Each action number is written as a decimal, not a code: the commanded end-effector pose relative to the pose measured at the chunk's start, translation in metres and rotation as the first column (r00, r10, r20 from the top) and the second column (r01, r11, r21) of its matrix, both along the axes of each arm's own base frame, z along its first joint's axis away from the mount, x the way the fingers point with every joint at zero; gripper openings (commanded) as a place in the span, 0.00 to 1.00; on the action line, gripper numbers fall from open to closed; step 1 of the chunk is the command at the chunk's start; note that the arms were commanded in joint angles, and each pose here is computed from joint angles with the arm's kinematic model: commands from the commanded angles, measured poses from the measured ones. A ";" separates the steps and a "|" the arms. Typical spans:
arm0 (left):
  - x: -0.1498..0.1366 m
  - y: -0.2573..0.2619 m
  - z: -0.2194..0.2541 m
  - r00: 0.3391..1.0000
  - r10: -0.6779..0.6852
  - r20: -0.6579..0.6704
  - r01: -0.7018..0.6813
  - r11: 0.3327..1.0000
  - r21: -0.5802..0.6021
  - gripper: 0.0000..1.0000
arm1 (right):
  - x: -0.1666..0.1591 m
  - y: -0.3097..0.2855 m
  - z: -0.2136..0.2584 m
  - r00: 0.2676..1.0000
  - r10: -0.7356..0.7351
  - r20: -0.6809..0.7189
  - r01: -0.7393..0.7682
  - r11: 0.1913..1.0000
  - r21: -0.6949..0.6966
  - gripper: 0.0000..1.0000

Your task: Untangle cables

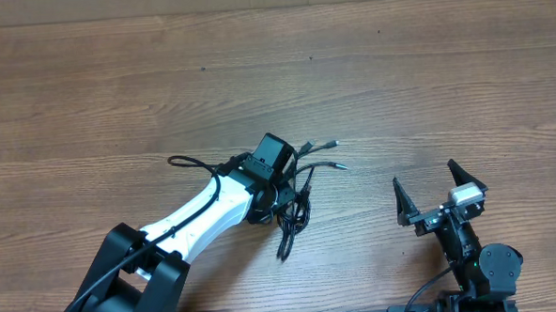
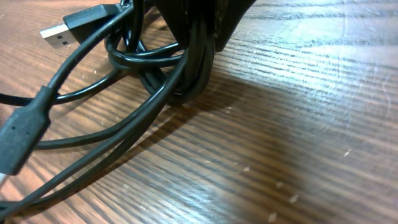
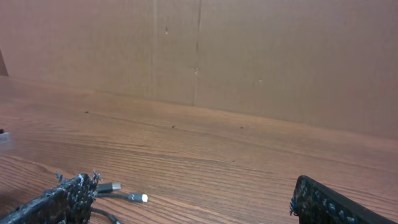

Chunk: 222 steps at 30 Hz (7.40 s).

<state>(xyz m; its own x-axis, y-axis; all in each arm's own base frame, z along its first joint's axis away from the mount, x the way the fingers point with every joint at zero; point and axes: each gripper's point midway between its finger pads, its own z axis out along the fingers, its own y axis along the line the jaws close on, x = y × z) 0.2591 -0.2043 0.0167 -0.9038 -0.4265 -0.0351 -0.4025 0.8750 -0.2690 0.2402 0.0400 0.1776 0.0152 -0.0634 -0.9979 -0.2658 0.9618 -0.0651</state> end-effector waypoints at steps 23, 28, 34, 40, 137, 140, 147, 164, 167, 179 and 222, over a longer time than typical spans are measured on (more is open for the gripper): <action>-0.009 0.021 0.174 0.756 -0.617 0.221 0.578 0.786 0.217 0.07 | 0.000 0.003 -0.003 1.000 0.014 0.001 -0.014 1.000 -0.006 1.00; -0.009 0.021 0.174 0.756 -0.617 0.220 0.578 0.786 0.218 0.04 | -0.002 0.007 0.000 0.999 0.040 0.001 -0.040 0.999 0.029 1.00; -0.010 0.021 0.174 0.756 -0.616 0.218 0.578 0.786 0.218 0.04 | -0.006 0.007 0.036 0.997 0.070 -0.011 -0.058 0.887 0.458 1.00; -0.008 0.020 0.175 0.755 -0.615 0.227 0.576 0.788 0.218 0.04 | -0.021 0.025 0.064 0.982 0.186 -0.032 -0.144 0.850 0.507 1.00; 0.014 -0.043 0.175 0.984 -0.064 0.167 0.101 0.969 -0.224 0.04 | 0.024 0.175 0.025 0.591 0.537 -0.603 -0.346 0.843 0.412 0.59; 0.011 -0.046 0.175 0.982 -0.083 0.172 0.120 0.968 -0.221 0.04 | 0.028 0.172 0.024 0.607 0.516 -0.605 -0.330 0.856 0.399 0.59; 0.009 -0.050 0.175 0.979 -0.097 0.177 0.136 0.966 -0.219 0.04 | 0.035 0.165 0.021 0.635 0.468 -0.614 -0.279 0.881 0.383 0.56; 0.009 -0.048 0.174 0.978 -0.102 0.183 0.140 0.969 -0.203 0.04 | 0.036 0.160 0.010 0.622 0.431 -0.654 -0.232 0.899 0.372 0.10; 0.008 -0.046 0.172 0.975 -0.124 0.185 0.159 0.969 -0.189 0.04 | 0.039 0.157 0.010 0.631 0.414 -0.656 -0.205 0.905 0.374 0.09; -0.003 -0.025 0.160 0.982 -0.137 0.134 0.150 0.985 -0.088 0.04 | 0.051 0.143 0.008 0.677 0.324 -0.660 -0.108 0.932 0.347 0.09; -0.013 0.010 0.148 0.981 -0.173 0.090 0.164 0.982 0.092 0.04 | 0.084 -0.042 -0.018 0.641 -0.078 -0.764 0.485 0.812 0.324 0.16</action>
<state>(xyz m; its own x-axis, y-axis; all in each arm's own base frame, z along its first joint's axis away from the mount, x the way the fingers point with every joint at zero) 0.2417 -0.2246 0.1727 -0.9631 -0.2496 -0.1010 -0.2013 0.9166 -0.3455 0.3111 0.0580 0.1605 -0.7331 0.4598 -0.5012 0.0818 0.7912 0.6061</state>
